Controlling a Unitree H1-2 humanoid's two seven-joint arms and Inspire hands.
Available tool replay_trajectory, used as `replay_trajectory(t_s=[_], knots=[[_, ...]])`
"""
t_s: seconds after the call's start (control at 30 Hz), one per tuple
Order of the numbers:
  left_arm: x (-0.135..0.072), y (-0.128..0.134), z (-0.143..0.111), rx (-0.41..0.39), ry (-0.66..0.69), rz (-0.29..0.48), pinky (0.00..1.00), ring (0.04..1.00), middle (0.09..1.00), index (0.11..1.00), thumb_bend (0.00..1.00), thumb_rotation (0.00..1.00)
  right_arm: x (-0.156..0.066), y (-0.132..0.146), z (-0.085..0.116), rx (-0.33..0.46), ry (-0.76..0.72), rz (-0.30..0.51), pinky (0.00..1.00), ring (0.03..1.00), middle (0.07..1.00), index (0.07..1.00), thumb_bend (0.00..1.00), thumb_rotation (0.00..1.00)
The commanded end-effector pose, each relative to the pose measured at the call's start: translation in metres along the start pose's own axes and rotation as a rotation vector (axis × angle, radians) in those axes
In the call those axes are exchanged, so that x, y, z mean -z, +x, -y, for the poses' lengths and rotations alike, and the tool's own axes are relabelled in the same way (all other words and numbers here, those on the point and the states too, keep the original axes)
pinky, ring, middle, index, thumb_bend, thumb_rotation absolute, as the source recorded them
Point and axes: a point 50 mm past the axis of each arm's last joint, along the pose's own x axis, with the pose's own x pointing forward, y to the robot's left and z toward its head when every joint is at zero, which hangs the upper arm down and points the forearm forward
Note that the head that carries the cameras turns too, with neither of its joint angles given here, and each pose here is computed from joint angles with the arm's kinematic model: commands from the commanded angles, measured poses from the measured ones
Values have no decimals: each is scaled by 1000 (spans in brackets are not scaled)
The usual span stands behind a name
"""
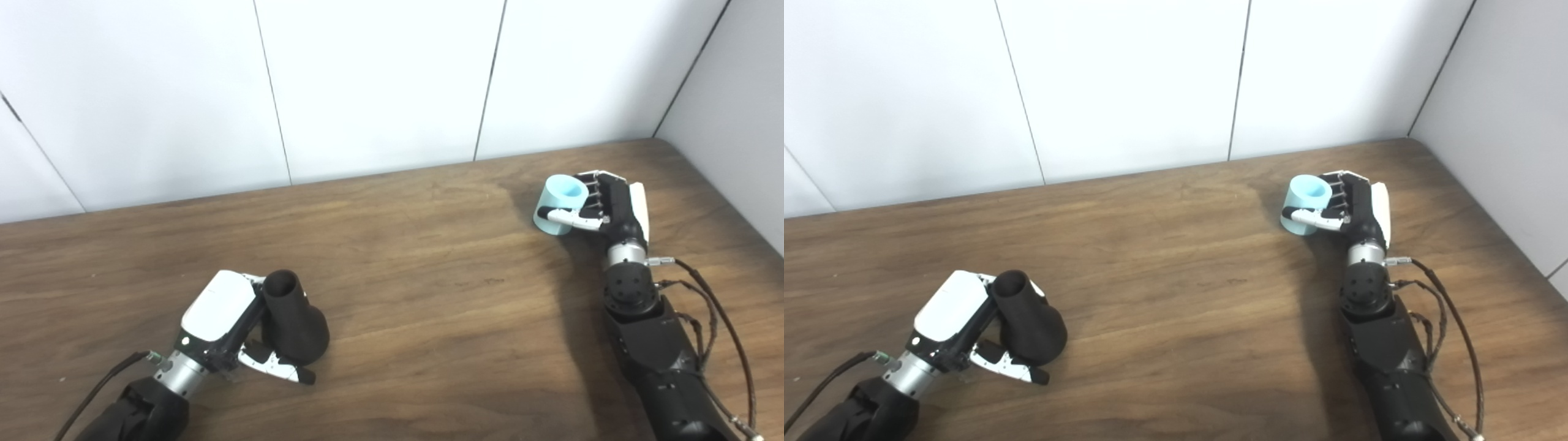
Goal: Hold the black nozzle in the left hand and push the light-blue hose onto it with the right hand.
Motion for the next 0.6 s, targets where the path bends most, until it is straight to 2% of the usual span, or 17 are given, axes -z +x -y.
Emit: replay_trajectory(t_s=[0.0, 0.2, 0.43, 0.57], knots=[[-12, -38, 54, 174, -70, -45, 586, 504, 466, 467, 504, 0, -24, 3, 6, 8, 36, 101, 356, 409, 467, 505, 524, 0], [-19, -33, 59, 169, -74, -38, 581, 500, 462, 475, 504, 0, -40, -10, 12, -25, 69, 174, 359, 405, 477, 490, 525, 0], [-32, -25, 66, 181, -66, -40, 588, 501, 458, 487, 503, 0, -89, -30, 29, -55, 118, 240, 349, 393, 462, 508, 525, 0], [-40, -19, 70, 177, -63, -40, 580, 498, 458, 486, 504, 0, -114, -39, 36, -101, 161, 291, 351, 398, 466, 504, 525, 0]])
